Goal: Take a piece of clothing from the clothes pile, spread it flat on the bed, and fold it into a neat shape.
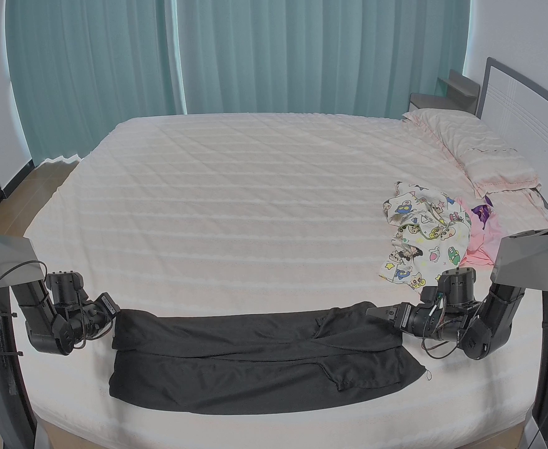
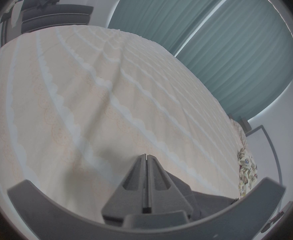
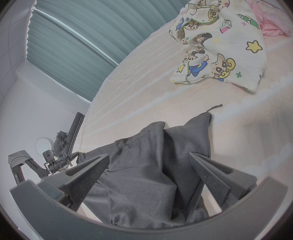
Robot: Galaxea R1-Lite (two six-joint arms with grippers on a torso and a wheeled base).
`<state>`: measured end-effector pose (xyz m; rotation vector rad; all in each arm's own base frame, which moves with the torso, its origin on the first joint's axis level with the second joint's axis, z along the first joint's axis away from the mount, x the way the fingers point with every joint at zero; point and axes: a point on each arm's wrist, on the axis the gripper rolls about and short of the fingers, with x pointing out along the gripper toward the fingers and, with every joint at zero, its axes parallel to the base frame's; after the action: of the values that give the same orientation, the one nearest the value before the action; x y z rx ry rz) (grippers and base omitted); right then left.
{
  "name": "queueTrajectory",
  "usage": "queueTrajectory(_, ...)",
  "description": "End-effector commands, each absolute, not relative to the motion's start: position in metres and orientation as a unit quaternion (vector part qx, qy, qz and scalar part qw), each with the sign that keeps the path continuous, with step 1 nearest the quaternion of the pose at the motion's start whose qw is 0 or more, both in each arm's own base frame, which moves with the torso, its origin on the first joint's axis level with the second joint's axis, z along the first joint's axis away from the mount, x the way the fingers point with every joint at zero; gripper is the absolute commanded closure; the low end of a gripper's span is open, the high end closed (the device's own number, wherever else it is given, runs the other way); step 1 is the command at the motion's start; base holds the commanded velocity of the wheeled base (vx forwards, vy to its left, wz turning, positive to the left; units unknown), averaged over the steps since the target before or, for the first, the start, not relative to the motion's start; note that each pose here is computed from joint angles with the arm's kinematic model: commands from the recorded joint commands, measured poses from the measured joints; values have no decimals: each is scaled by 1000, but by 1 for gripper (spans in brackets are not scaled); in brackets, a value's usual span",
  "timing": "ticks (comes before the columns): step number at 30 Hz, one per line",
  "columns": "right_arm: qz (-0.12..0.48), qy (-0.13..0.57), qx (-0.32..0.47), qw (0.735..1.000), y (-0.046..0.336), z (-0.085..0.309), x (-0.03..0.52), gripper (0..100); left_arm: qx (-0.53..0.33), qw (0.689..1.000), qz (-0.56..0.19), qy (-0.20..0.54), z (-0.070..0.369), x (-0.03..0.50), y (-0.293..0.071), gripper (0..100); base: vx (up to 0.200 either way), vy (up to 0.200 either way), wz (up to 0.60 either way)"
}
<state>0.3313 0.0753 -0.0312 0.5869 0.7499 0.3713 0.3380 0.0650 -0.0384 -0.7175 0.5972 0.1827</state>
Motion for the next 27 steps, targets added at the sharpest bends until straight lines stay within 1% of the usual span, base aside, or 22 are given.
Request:
queueTrajectory(1, 175, 360, 282, 872, 74, -34, 333, 0, -355, 888, 94, 278, -34, 339, 69, 100, 0, 0, 0)
queueTrajectory(7, 174, 362, 282, 871, 74, -35, 332, 0, -358, 887, 100, 272, -34, 339, 74, 100, 0, 0, 0)
queueTrajectory(12, 174, 361, 282, 872, 74, -35, 333, 0, -371, 888, 103, 252, -33, 344, 79, 100, 0, 0, 0)
queueTrajectory(24, 165, 346, 285, 878, 66, -27, 334, 0, -376, 885, 99, 258, -35, 341, 77, 100, 0, 0, 0)
queueTrajectory(27, 154, 342, 282, 883, 65, -26, 334, 0, -376, 885, 99, 258, -35, 342, 77, 100, 0, 0, 0)
